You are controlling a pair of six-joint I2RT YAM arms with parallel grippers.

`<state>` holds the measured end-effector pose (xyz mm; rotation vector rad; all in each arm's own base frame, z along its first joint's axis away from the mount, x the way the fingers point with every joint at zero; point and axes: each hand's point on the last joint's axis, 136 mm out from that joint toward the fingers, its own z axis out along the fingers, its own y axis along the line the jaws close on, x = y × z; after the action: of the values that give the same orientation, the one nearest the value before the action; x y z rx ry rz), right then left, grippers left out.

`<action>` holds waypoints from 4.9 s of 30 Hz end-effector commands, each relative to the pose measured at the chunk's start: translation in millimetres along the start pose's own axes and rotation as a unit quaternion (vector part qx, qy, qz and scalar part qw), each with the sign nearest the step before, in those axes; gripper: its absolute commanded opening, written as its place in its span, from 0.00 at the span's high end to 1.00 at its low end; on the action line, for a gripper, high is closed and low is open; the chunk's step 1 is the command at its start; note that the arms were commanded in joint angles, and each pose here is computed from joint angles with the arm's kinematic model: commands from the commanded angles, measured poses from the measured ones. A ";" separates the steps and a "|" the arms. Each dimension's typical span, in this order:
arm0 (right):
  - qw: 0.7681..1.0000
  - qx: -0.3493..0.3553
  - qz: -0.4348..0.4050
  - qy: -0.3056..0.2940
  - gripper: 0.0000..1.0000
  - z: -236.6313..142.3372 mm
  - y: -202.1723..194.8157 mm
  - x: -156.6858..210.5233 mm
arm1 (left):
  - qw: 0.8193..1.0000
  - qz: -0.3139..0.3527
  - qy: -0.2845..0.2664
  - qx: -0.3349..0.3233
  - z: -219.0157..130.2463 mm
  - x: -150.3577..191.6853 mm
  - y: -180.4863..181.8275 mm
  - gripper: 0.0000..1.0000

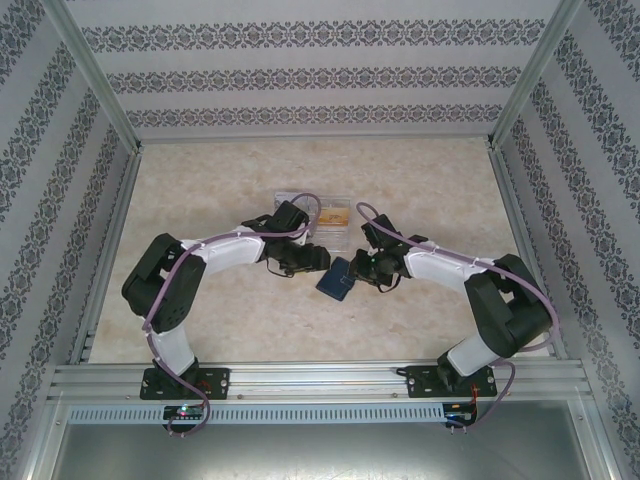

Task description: Take the credit cards out of the card holder

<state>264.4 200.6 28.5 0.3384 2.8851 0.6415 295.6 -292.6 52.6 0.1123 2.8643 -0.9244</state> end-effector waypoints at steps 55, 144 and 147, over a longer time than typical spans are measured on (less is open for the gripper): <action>0.992 -0.024 -0.003 -0.124 0.23 -130.3 -42.3 -48.4 | 0.857 0.395 -0.057 -0.325 -19.9 -17.9 -37.3 0.77; 0.993 0.080 -0.071 0.043 0.66 18.4 20.4 12.2 | 0.990 -0.123 -0.050 0.049 -34.2 21.7 7.6 0.35; 0.993 0.083 -0.072 0.053 0.67 22.2 16.0 14.8 | 0.992 -0.113 -0.034 0.048 -24.3 24.6 3.5 0.38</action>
<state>261.5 233.2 24.2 0.1205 2.9928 0.4394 261.5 -254.5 55.1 -0.2954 2.8512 -1.0049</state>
